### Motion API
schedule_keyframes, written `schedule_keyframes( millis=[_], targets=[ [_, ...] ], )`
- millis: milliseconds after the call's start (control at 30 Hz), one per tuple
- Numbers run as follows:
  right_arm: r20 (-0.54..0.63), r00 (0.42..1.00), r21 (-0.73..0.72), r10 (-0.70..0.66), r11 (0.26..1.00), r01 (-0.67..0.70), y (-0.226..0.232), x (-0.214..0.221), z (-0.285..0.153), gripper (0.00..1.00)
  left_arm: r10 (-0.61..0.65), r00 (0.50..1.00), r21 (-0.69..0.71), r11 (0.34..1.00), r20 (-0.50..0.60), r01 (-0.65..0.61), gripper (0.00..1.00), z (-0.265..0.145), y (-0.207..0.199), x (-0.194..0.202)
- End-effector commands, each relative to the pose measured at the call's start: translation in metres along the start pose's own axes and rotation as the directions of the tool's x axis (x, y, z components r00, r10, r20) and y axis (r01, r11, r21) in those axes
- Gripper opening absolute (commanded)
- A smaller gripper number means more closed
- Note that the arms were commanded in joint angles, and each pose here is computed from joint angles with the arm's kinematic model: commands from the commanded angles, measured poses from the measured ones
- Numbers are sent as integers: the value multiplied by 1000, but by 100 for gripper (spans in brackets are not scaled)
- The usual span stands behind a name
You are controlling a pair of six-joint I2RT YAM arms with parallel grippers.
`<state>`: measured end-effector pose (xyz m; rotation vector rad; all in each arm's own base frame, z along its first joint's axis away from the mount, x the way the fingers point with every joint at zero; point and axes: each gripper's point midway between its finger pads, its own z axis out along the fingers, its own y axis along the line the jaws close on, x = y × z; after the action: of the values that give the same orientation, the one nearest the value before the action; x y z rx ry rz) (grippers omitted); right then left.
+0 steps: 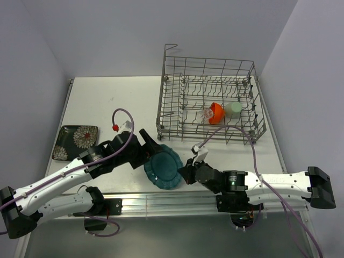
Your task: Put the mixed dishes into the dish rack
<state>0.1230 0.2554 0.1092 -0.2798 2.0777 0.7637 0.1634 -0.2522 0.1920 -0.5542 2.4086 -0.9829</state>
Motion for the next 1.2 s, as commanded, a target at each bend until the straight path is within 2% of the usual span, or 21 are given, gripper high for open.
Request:
schedule_keyframes(
  millis=[0, 133, 367, 600, 833, 1100, 1167],
  targets=[
    [94, 989, -1, -117, 993, 118, 20, -36, -5, 0, -136, 991, 26, 990, -8, 136, 99, -6, -18, -2],
    [97, 981, -19, -168, 985, 170, 37, -37, -6, 0, -207, 978, -27, 978, -3, 207, 99, -1, -11, -1],
    [83, 947, -13, -310, 950, 312, 66, -16, -10, 0, -245, 970, -42, 969, 6, 245, 99, 6, -6, 0],
    [110, 918, 28, -380, 925, 379, 83, -10, -17, 0, -273, 962, -44, 961, 26, 274, 99, 7, 8, -2],
    [170, 889, 92, -425, 905, 415, 87, -26, -26, 0, -243, 970, -48, 969, 6, 243, 99, 10, 17, 3],
    [199, 826, 159, -528, 849, 504, 97, -60, -37, 0, -192, 981, -62, 980, -33, 190, 94, 15, 14, 10],
    [201, 804, 169, -559, 829, 534, 99, -64, -39, 0, -184, 982, -53, 982, -34, 183, 89, 16, 13, 10]
  ],
)
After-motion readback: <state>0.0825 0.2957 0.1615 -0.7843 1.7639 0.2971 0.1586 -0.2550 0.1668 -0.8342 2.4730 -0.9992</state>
